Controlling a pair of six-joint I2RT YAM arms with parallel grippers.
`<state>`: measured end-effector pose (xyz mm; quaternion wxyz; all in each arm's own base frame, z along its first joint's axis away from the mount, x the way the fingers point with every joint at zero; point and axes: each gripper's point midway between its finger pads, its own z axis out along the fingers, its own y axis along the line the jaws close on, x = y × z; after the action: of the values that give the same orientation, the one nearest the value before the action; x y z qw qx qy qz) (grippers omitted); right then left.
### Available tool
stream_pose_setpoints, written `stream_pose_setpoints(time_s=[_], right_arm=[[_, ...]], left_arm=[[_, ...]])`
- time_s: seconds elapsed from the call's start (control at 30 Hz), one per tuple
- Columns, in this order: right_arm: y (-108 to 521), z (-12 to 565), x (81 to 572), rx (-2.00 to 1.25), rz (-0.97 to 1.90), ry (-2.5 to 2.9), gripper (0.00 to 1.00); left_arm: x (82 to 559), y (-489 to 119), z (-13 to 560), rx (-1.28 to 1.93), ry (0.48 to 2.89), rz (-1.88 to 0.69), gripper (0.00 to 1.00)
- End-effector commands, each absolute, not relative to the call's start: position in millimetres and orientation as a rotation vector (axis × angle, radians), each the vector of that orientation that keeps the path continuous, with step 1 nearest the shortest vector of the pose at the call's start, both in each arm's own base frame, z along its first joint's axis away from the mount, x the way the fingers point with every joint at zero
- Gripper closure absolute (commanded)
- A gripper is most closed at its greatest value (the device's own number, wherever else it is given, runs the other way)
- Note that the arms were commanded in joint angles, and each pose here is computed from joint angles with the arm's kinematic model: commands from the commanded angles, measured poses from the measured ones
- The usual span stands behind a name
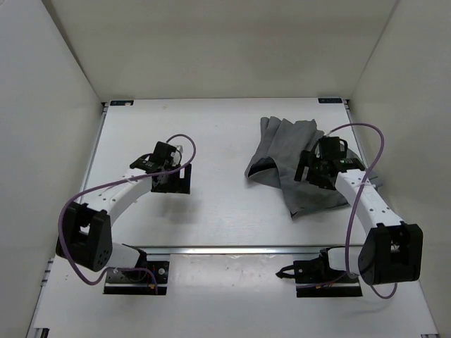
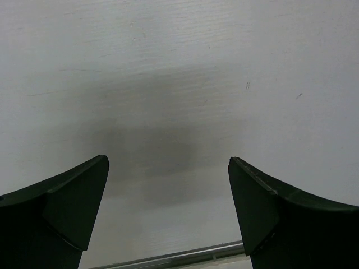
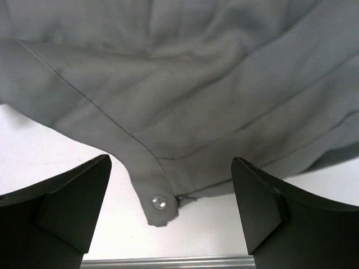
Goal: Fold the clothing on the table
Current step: Grab the skirt from the pile
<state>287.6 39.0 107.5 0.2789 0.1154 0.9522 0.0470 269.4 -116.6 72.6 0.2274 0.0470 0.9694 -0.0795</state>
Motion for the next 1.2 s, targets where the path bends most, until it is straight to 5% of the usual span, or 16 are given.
stream_pose_setpoints(time_s=[0.0,0.93,1.17], right_arm=[[29.1,106.7,269.1,0.315,0.109,2.570,0.14],[53.9,36.4,209.7,0.168,0.094,2.787,0.20],[58.9,26.9,221.5,0.171,0.083,2.793,0.90]], left_arm=[[287.1,-122.0,90.0,0.154,2.603,-0.196,0.01],[293.6,-141.5,103.1,0.217,2.559,-0.288,0.01],[296.0,-140.0,105.7,0.208,2.557,-0.285,0.01]])
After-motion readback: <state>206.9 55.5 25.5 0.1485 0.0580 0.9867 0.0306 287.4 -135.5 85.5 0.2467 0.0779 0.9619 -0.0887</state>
